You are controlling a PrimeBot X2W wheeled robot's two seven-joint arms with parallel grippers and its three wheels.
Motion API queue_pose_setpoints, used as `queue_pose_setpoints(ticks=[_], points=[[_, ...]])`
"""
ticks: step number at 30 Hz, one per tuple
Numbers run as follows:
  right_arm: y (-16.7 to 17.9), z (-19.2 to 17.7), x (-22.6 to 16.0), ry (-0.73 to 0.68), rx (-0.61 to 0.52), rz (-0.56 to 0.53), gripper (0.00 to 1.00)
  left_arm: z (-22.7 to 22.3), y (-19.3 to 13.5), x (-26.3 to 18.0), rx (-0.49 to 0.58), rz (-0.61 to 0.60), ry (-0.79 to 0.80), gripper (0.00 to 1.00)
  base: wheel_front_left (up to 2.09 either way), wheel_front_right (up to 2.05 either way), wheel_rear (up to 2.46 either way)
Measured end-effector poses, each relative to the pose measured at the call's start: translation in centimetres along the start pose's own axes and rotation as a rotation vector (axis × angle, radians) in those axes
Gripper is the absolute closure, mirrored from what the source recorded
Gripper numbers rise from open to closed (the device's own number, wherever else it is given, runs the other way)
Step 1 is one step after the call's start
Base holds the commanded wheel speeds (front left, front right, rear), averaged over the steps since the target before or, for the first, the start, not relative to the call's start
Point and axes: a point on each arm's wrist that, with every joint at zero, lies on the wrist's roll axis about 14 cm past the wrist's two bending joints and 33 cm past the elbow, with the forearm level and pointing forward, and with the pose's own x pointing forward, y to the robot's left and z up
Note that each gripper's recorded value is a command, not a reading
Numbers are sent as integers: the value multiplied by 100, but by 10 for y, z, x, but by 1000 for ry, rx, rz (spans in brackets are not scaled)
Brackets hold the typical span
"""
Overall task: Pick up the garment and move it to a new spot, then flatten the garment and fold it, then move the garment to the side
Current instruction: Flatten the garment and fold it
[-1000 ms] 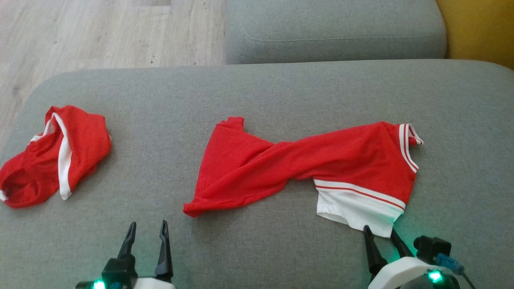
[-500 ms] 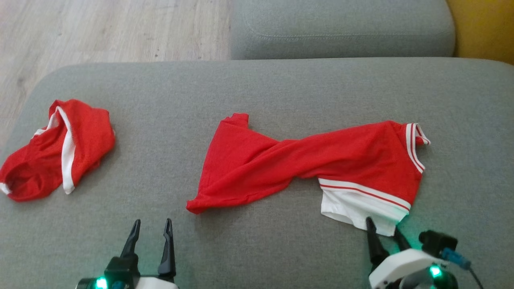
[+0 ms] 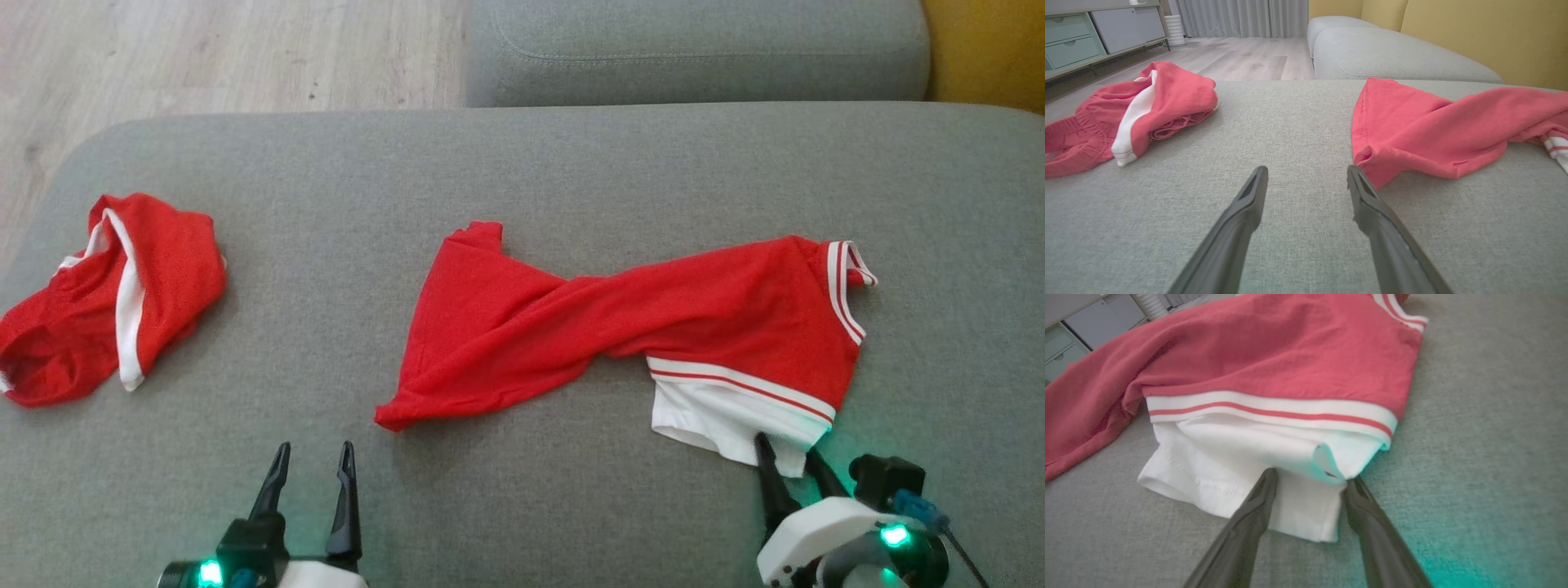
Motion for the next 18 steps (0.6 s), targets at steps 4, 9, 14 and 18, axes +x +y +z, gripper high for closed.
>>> queue_pose_setpoints(ticks=[4, 9, 14, 18], points=[[1, -7, -2, 22, -24, 11, 100, 1, -3, 3, 2, -10, -1, 0, 0, 0, 0], [-3, -7, -3, 21, -26, -3, 100, 7, -8, 7, 0, -25, -18, 0, 0, 0, 0], [-18, -3, -11, -9, -11, -54, 100, 7, -14, 8, -34, -45, -17, 0, 0, 0, 0], [-38, -3, -24, -32, 17, -114, 100, 7, -20, 10, -64, -61, -14, 0, 0, 0, 0]])
